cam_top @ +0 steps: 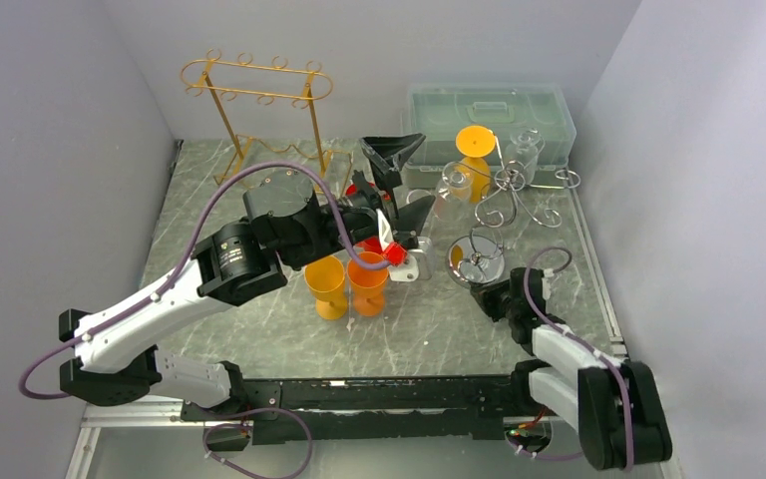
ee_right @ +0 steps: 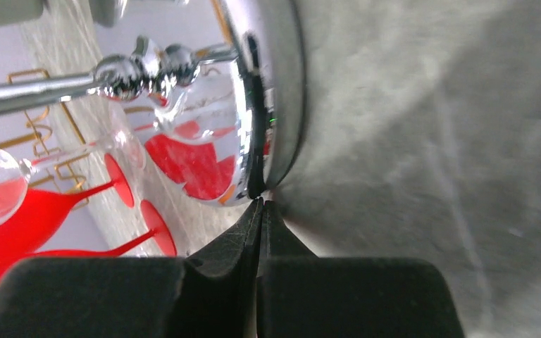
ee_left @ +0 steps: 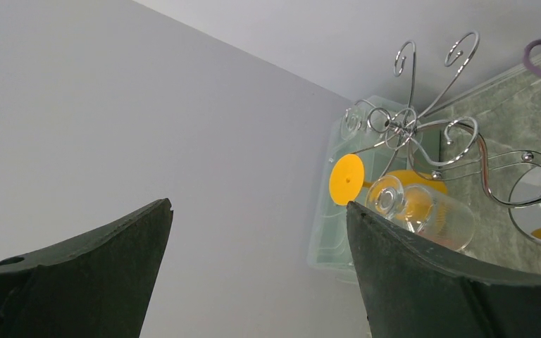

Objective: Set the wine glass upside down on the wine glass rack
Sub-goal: Move the wine rack to the center of the board.

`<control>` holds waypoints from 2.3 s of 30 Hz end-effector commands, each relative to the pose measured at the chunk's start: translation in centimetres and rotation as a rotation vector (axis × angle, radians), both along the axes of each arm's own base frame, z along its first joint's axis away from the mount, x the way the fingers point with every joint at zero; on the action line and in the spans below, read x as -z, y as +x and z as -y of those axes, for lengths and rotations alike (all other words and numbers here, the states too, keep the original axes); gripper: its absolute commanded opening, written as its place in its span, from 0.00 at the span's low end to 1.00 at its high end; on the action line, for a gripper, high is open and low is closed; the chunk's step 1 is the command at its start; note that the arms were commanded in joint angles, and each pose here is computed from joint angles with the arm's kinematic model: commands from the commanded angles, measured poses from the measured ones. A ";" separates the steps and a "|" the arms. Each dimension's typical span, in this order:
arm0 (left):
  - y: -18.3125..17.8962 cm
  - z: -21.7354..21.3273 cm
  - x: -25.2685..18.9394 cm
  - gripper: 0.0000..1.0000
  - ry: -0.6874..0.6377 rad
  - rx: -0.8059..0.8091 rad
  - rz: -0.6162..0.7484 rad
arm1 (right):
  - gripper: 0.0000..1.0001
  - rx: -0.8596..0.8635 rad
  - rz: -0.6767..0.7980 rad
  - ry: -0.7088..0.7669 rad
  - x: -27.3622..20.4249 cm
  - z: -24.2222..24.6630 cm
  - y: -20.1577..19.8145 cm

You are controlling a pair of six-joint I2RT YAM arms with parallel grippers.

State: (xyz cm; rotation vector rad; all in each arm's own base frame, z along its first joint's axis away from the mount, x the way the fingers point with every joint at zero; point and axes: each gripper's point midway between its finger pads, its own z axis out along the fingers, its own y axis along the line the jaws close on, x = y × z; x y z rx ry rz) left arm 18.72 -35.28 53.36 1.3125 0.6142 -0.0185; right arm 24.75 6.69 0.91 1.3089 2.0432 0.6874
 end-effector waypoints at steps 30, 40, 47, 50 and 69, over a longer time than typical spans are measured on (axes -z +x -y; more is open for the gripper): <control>-0.2 -1.1 -1.1 0.99 -0.033 -0.013 -0.010 | 0.00 -0.007 -0.033 -0.144 -2.7 5.4 1.1; -0.2 -1.1 -1.4 0.99 -0.031 -0.011 -0.008 | 0.00 -0.071 -0.030 -0.025 -1.2 3.6 3.6; -0.1 -0.8 -1.3 0.99 -0.027 -0.010 -0.006 | 0.00 -0.103 -0.029 -0.001 -0.6 1.8 4.2; 0.0 -0.8 -1.3 0.99 -0.024 -0.013 -0.009 | 0.00 -0.129 -0.034 0.007 -0.2 0.6 4.5; 2.6 -2.2 1.1 0.99 0.025 -0.136 -0.124 | 0.00 -0.284 0.083 -0.083 -4.8 -3.7 5.0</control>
